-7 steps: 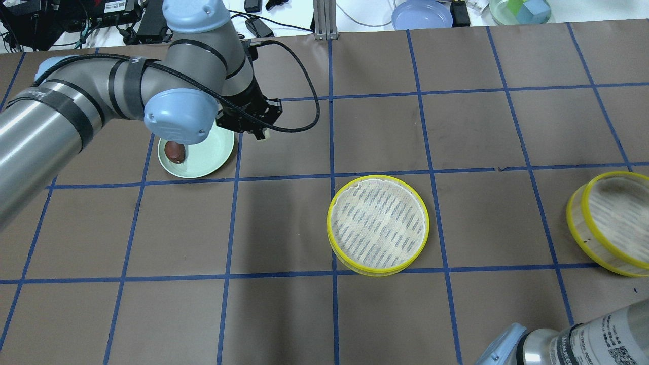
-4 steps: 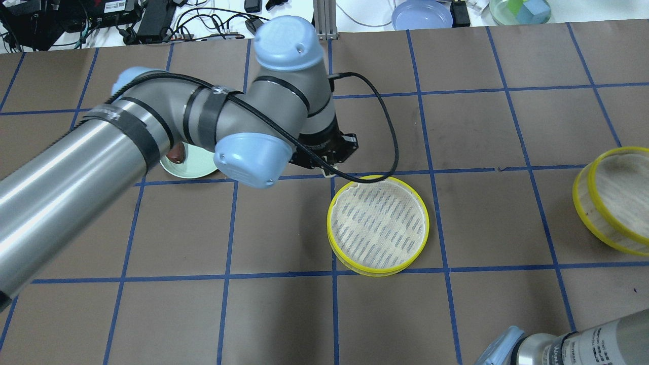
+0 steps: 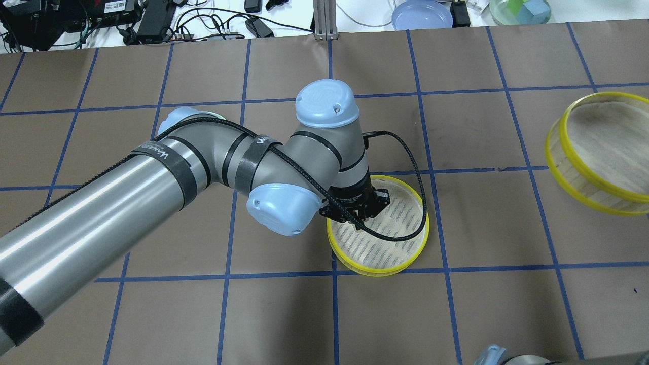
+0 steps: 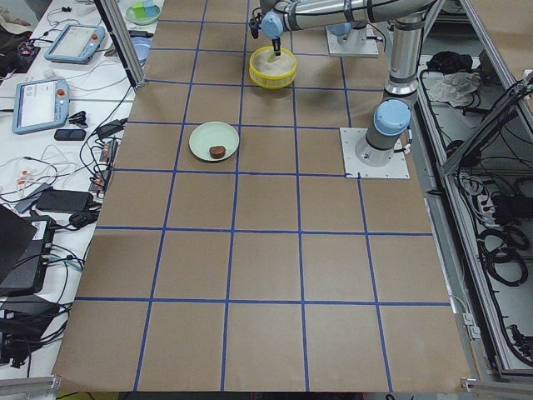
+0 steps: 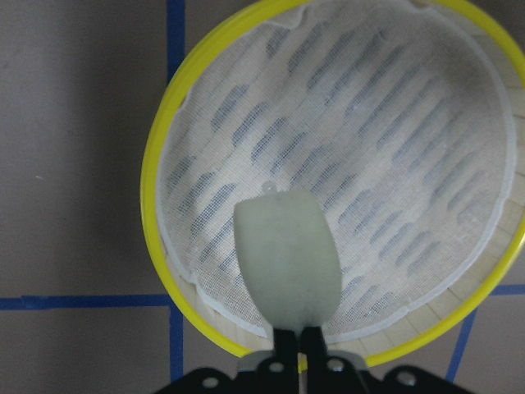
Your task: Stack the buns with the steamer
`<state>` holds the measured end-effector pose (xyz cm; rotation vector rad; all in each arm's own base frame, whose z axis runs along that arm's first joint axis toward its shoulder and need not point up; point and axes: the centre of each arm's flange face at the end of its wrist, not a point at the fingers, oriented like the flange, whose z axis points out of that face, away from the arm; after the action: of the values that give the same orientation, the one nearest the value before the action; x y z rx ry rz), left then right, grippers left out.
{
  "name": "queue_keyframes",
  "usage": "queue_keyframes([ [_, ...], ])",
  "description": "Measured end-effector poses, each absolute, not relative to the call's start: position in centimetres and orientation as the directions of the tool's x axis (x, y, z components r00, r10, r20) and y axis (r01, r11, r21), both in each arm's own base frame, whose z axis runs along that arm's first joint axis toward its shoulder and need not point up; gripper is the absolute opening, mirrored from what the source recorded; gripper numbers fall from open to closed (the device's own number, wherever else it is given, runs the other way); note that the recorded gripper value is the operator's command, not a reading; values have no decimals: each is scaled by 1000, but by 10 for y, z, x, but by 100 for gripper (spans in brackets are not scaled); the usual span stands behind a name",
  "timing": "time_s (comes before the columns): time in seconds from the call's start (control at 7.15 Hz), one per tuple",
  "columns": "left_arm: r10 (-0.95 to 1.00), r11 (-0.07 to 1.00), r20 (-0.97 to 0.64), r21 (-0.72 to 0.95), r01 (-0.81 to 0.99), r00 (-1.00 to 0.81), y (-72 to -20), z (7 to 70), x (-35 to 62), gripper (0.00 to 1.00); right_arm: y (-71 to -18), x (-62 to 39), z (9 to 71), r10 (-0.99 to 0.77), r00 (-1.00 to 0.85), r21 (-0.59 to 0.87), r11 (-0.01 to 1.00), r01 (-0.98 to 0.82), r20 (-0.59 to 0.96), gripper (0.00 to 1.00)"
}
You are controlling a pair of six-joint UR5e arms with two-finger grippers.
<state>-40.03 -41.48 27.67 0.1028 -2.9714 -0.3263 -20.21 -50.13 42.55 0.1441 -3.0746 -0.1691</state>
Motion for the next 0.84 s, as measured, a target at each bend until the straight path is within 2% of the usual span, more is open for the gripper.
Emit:
queue_keyframes([
  [0.14,-84,969,129,241,-51,-988,-413,265,-400,41,-503,-158,439,-72,-995,112,992,-64,64,0],
  [0.28,-84,965,116,255,-52,-990,-413,255,-400,99,-503,-119,448,-46,-996,111,993,-38,72,0],
  [0.84,-102,963,112,260,-70,-989,-419,251,-402,100,-496,-52,450,20,-997,121,992,29,77,0],
])
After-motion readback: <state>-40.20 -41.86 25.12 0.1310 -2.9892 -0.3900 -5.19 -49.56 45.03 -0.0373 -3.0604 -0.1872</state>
